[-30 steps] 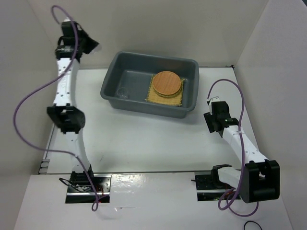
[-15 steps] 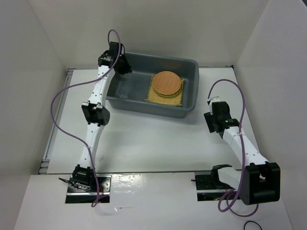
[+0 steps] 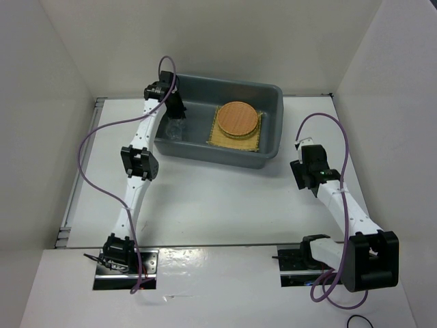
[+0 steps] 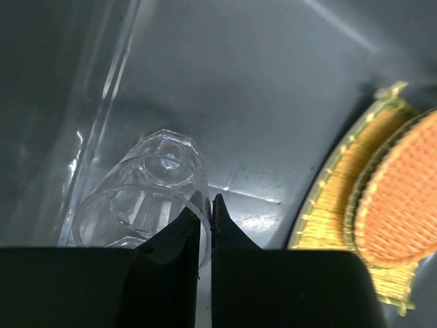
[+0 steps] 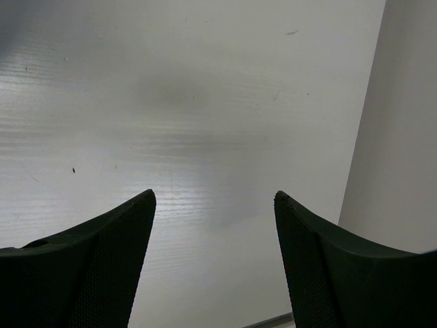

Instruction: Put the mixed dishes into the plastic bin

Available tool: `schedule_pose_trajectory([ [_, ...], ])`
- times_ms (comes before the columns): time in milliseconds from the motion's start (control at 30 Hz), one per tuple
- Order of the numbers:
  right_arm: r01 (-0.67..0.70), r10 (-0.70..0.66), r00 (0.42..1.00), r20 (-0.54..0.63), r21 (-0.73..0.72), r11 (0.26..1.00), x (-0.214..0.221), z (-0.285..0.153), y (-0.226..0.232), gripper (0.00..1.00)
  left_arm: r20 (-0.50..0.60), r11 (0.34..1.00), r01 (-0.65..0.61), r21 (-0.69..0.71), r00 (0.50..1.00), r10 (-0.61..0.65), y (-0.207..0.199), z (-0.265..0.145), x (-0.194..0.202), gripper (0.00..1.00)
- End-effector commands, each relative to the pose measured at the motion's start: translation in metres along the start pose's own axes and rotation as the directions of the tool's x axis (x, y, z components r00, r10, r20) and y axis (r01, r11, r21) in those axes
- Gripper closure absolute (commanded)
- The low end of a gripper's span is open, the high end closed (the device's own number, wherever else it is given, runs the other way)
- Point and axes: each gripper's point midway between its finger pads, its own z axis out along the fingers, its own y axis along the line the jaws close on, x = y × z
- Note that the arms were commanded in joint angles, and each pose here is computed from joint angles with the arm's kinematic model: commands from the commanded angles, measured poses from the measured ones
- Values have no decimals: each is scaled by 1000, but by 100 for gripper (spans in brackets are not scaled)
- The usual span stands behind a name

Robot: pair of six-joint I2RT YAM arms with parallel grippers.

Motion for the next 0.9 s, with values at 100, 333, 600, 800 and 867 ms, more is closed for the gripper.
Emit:
schedule_pose_trajectory([
  [100,-11,10,1000,21,17,1000,-5,3,0,25,28,998,-62,4,998,62,-2,-7,-6,83],
  [333,-17,17,1000,17,22,1000,-4,3,-2,25,186,990,-87,112,980,66,-38,-53,-50,0],
  [600,-26,26,1000,18,21,999,-6,2,-3,15,620,979,-186,84,779,95,-94,-257,-129,0],
  [800,-34,33,999,36,26,999,-8,-2,-5,11,678,993,69,-96,734,14,-29,-345,-120,0],
  [867,-34,33,999,36,26,999,-8,-2,-5,11,684,977,162,-137,729,-25,-9,-350,-116,0],
])
